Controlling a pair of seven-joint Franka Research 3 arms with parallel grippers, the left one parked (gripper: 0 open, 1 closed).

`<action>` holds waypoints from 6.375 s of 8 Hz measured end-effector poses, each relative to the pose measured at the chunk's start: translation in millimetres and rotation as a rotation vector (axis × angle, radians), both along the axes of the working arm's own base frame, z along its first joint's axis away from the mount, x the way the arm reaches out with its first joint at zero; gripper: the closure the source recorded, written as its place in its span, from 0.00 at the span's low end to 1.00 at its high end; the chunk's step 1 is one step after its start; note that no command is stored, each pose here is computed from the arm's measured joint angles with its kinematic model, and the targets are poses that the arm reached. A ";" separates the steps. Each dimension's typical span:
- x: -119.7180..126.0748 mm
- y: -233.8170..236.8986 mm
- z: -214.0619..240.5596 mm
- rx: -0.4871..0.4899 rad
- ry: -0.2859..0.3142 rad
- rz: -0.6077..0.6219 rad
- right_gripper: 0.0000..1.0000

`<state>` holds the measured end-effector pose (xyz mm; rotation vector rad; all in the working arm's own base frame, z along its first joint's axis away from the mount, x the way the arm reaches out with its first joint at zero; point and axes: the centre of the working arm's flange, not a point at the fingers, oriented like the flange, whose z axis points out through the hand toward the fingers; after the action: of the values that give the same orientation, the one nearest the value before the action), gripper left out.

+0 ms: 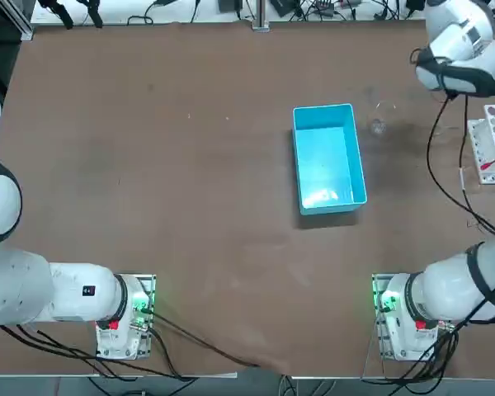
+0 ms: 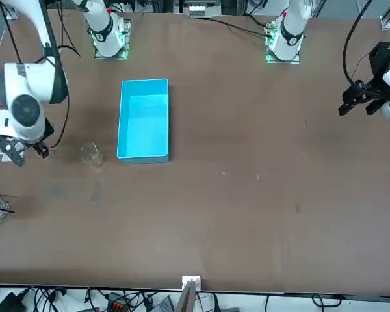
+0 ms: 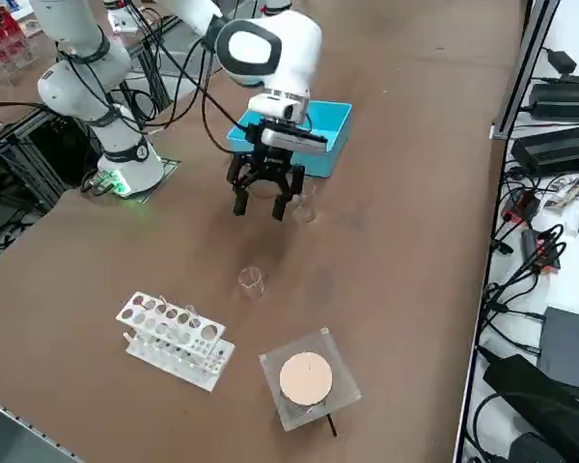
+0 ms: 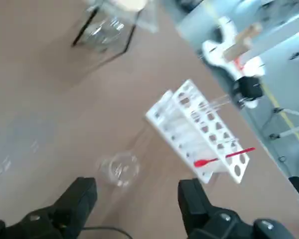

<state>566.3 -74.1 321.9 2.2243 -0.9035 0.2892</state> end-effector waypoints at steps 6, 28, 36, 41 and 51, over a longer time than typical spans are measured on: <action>-27.4 -32.8 -43.1 -0.465 -0.432 -0.242 0.01; -104.7 -136.3 -174.5 -0.695 -0.724 -0.320 0.27; -108.7 -144.2 -175.3 -0.699 -0.717 -0.336 0.56; -112.1 -143.1 -177.7 -0.698 -0.708 -0.334 0.77; -108.5 -147.0 -164.8 -0.732 -0.714 -0.326 0.95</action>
<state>457.8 -221.1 157.1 1.2651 -1.2451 1.1007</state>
